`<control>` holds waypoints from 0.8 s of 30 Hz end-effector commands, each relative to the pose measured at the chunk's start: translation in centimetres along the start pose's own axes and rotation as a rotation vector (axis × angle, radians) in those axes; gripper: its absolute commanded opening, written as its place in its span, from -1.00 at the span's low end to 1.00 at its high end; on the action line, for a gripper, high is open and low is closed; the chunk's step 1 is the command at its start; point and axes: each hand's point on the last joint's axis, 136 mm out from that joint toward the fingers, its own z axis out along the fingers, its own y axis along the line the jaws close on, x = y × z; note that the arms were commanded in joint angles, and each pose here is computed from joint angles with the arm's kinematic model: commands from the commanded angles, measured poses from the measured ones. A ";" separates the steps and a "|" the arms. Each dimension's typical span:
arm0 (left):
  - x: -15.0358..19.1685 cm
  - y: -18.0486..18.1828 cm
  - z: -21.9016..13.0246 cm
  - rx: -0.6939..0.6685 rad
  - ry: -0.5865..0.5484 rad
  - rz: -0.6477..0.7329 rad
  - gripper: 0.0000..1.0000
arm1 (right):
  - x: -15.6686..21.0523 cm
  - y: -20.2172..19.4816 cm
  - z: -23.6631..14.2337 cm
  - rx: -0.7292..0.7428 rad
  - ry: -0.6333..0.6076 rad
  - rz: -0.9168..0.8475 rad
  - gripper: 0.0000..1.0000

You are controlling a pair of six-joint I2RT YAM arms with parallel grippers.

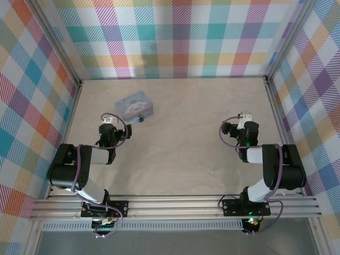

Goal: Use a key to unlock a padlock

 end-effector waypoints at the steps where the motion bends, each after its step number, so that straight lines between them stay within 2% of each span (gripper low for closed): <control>1: -0.7 0.1 0.2 0.004 -0.013 -0.016 1.00 | -0.8 0.3 0.0 -0.004 -0.034 0.002 0.99; 17: -0.7 0.2 0.0 -0.004 -0.018 -0.016 1.00 | -0.8 0.3 -0.1 -0.008 -0.034 0.002 0.99; 22: -2.5 1.4 -2.4 -0.059 -0.074 -0.052 1.00 | -2.0 -0.1 -0.9 0.024 -0.037 0.014 0.99; 24: -3.7 2.1 -3.9 -0.095 -0.087 -0.089 1.00 | -2.5 -0.3 -1.5 0.043 0.016 0.037 0.99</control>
